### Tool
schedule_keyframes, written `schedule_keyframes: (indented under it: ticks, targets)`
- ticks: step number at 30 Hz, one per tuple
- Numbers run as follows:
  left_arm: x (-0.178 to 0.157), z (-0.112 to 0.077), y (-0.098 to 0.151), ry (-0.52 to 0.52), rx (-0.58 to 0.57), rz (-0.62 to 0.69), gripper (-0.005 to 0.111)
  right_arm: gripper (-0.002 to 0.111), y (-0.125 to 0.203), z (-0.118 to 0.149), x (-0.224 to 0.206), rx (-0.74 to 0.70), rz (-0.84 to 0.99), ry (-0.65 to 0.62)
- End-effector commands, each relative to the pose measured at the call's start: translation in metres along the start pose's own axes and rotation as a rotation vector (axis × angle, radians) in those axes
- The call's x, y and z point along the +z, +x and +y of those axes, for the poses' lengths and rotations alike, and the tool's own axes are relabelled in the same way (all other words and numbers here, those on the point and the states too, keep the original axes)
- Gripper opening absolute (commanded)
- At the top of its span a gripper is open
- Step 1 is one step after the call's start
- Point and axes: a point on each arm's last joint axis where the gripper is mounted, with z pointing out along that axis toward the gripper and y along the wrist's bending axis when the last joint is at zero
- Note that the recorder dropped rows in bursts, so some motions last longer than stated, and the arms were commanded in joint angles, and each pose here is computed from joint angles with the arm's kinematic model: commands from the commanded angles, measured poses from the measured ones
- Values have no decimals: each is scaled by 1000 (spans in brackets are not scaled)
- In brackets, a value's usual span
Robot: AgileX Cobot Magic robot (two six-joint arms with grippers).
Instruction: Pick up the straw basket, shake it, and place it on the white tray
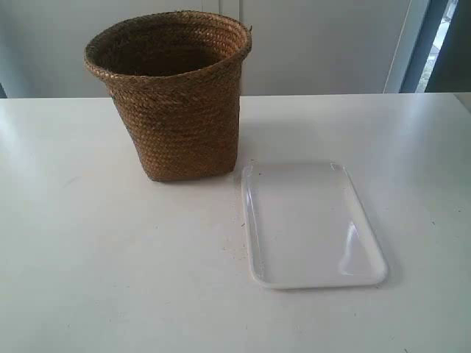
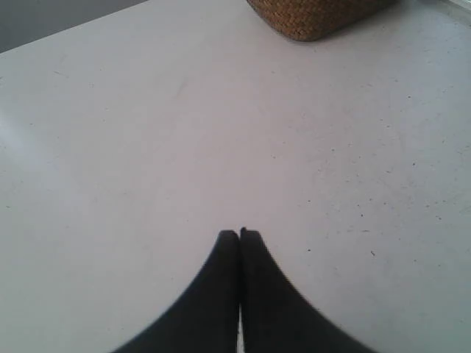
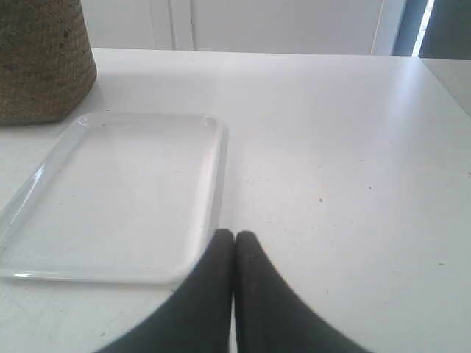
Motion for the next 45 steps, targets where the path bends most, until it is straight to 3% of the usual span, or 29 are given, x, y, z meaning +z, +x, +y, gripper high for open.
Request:
schedule_keyframes:
  ticks: [1,29,34,45]
  targets:
    - [0,0,1,-4,2,2,0,0,1,0,0,-3,-7,-5]
    - [0,0,1,-2,3,2,0,0,-1,0,0,-14,-29,-8]
    - [0,0,1,-2,3,2,0,0,-13,1,-1,90,-153,-20]
    - [0,0,1,-2,3,2,0,0,-49,-4,-15,94,-585,17]
